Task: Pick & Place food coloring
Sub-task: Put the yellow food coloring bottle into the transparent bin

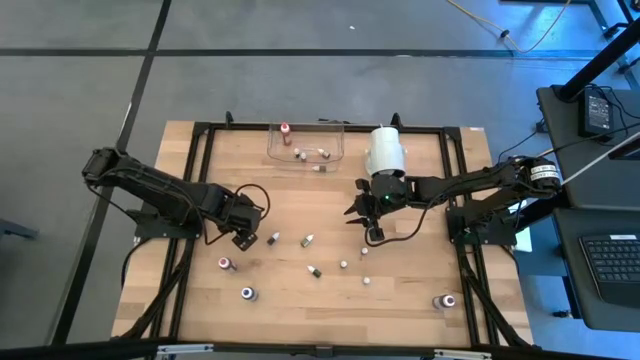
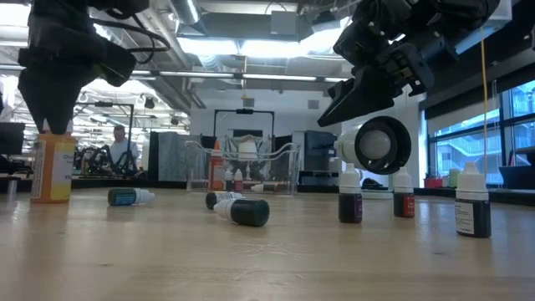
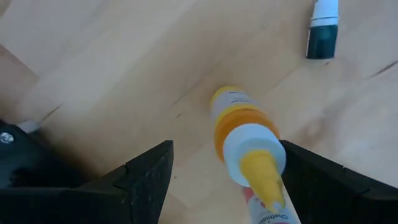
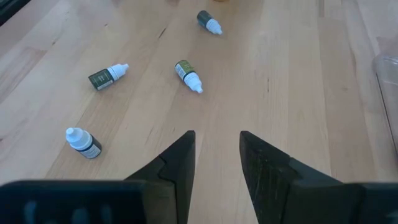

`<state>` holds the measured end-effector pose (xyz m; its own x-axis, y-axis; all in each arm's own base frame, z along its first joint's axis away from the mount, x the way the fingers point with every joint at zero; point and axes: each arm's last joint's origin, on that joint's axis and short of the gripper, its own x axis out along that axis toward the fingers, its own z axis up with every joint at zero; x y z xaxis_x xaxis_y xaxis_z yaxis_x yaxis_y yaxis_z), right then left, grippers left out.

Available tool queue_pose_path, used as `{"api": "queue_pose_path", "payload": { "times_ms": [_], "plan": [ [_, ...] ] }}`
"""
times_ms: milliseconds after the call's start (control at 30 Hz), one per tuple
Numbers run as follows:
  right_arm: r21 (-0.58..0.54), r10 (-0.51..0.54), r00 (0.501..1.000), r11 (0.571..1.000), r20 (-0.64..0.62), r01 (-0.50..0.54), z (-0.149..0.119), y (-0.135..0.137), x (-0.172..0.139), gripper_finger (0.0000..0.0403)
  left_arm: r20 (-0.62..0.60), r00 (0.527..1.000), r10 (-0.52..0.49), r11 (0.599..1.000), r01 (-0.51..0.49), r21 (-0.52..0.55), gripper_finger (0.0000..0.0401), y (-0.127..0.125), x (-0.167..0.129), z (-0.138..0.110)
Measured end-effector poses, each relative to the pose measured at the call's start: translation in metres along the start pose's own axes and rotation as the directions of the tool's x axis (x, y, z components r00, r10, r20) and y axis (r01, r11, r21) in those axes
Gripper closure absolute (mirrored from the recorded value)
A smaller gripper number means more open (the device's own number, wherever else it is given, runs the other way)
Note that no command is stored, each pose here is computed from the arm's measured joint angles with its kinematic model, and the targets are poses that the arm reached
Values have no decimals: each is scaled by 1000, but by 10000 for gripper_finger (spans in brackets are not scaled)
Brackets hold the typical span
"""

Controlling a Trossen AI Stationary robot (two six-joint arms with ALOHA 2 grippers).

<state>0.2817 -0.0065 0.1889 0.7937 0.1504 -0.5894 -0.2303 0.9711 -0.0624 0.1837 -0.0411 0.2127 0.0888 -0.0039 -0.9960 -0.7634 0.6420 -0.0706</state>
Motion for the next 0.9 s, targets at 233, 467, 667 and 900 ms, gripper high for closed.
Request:
{"api": "queue_pose_path", "payload": {
  "times_ms": [233, 467, 667, 900],
  "plan": [
    [0, 0, 1000, 1000, 0, 0, 0, 0, 0, 275, -13, 1000, -8, 1000, 9, 22, 124, 0, 0, 0],
    [-1, 0, 1000, 1000, 0, 0, 0, 0, 0, 275, -13, 1000, -10, 1000, 10, 16, 131, 0, 0, 0],
    [-1, 0, 1000, 1000, 0, 0, 0, 0, 0, 275, -12, 1000, -13, 1000, 13, 15, 164, -1, 0, 0],
    [-1, 0, 1000, 1000, 0, 0, 0, 0, 0, 275, 2, 999, -39, 999, 39, 15, 208, -3, 0, 1]
  ]
}}
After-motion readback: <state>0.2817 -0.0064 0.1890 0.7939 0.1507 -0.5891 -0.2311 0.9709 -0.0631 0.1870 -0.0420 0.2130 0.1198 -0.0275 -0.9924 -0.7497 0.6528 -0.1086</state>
